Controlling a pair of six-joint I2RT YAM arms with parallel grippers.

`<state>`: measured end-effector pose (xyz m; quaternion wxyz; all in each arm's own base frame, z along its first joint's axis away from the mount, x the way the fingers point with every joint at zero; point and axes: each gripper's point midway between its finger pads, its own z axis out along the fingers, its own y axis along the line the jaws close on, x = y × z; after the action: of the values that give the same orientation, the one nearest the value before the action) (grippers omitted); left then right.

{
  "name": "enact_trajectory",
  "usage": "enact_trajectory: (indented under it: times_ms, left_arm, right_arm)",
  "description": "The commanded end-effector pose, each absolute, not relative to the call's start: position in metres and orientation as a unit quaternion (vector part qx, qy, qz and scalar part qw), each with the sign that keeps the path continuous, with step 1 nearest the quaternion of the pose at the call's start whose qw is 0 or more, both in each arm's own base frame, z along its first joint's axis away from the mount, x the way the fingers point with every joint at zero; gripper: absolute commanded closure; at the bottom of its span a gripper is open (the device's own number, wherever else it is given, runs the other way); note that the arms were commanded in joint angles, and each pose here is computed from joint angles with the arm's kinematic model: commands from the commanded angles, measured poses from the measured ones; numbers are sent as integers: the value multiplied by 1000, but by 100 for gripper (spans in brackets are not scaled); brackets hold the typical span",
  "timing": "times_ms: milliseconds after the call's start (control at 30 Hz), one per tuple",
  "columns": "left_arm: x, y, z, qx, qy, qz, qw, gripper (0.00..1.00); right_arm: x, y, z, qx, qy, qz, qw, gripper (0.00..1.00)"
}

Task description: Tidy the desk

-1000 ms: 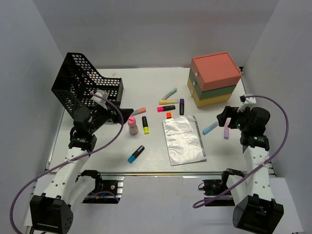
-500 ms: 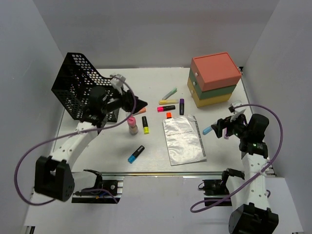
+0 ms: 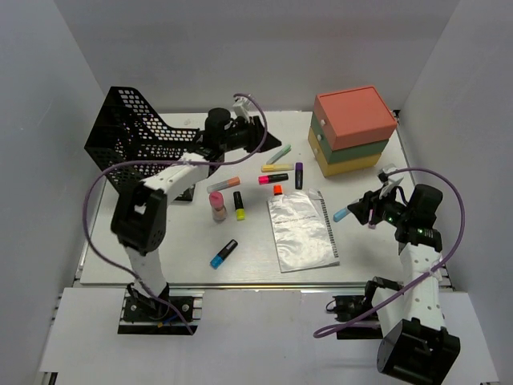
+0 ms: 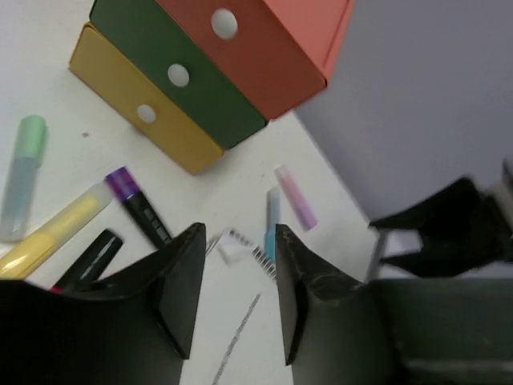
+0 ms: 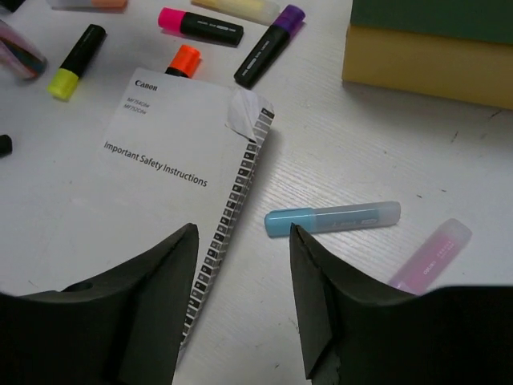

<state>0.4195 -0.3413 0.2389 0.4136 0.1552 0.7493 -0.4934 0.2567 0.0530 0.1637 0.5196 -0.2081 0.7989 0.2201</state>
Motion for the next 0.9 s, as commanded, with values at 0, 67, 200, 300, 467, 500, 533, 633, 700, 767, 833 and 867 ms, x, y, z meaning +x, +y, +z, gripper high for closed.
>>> enact_trajectory:
  times_ms: [0, 67, 200, 300, 467, 500, 533, 633, 700, 767, 833, 867]
  left_arm:
    - [444, -364, 279, 107, 706, -559, 421, 47]
    - [458, -377, 260, 75, 709, -587, 384, 38]
    - [481, -398, 257, 55, 687, -621, 373, 23]
    - [494, -408, 251, 43, 673, -641, 365, 23]
    - [498, -427, 251, 36, 647, -677, 349, 25]
    - [498, -434, 244, 37, 647, -679, 346, 25]
    - [501, -435, 248, 38, 641, -682, 349, 28]
    - [498, -450, 243, 40, 634, -690, 346, 32]
    - [499, -457, 251, 43, 626, -695, 351, 37]
    - [501, -462, 249, 34, 625, -693, 357, 43]
    - [505, -465, 248, 16, 632, -681, 369, 43]
    - [505, -468, 244, 9, 638, -676, 369, 43]
  right_arm:
    - [260, 56, 187, -218, 784, 230, 534, 44]
    - [258, 58, 189, -223, 780, 236, 535, 43]
    - [254, 62, 192, -230, 773, 241, 539, 47]
    - [249, 68, 191, -247, 760, 249, 547, 52]
    - [241, 77, 190, -275, 738, 260, 558, 75]
    - [241, 77, 190, -277, 737, 261, 559, 78]
    - [241, 77, 191, -276, 737, 261, 559, 79]
    - [241, 77, 190, -276, 738, 261, 557, 84]
    - [241, 77, 192, -277, 738, 258, 559, 84]
    - [241, 76, 192, -276, 738, 255, 560, 84]
    - [242, 75, 193, -274, 737, 252, 563, 84]
    - [242, 75, 193, -274, 738, 253, 563, 84]
